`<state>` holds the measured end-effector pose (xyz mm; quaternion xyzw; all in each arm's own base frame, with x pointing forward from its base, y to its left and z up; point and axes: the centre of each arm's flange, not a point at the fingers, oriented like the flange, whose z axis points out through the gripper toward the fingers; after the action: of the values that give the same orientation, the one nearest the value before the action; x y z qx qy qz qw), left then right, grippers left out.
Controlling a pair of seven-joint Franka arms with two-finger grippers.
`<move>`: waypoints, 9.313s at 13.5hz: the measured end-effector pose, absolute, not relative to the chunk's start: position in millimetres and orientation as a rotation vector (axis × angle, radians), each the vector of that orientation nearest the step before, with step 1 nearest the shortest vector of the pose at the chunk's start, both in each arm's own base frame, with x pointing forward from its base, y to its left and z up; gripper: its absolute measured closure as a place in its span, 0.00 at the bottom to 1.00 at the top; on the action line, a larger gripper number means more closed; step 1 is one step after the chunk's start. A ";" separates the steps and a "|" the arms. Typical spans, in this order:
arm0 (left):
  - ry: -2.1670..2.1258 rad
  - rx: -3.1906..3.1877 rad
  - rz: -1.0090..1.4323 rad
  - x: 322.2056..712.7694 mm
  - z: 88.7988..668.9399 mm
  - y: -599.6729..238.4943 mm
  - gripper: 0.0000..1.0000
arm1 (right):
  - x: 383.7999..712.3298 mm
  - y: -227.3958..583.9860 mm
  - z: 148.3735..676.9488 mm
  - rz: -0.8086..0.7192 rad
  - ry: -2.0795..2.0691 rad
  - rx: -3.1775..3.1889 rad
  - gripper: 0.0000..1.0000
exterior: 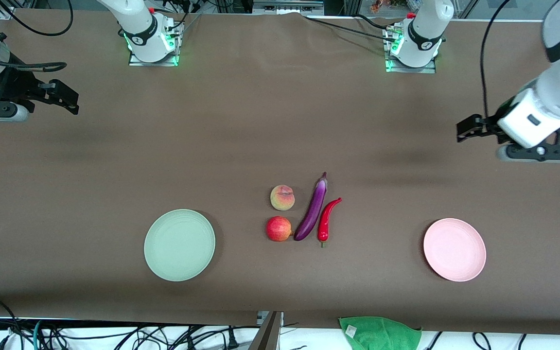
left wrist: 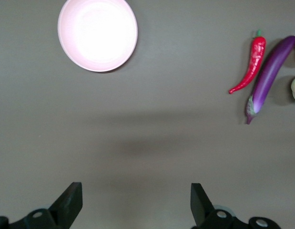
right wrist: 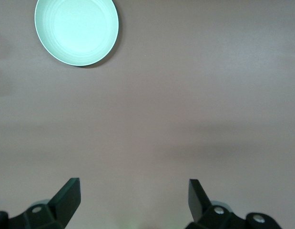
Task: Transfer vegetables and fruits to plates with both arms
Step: 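Move the left gripper toward the red chili pepper, then lower the left gripper and close it around the red chili, then carry the chili to the pink plate while the right gripper reaches the peach, then release the chili on the pink plate while the right gripper grasps the peach, then carry the peach toward the green plate while the left gripper reaches the eggplant, then release the peach on the green plate while the left gripper carries the eggplant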
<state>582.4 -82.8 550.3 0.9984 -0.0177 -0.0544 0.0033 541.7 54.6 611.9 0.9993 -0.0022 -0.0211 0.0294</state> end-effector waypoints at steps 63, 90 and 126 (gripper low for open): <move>-0.110 3.057 0.123 707.9 234.1 -248.1 0.70 | 606.0 283.4 403.2 -0.209 -0.048 3.320 0.00; -0.422 3.042 0.226 759.4 240.5 -23.0 0.00 | 574.8 498.2 204.8 0.405 0.013 3.280 0.03; -0.583 2.973 0.196 645.4 180.0 -396.6 0.31 | 709.6 203.1 337.3 0.131 0.579 3.085 0.01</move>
<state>645.4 -396.6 180.0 0.9779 -0.1918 0.0645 0.0530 709.6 203.1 337.3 0.9820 0.1843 0.0417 -0.0002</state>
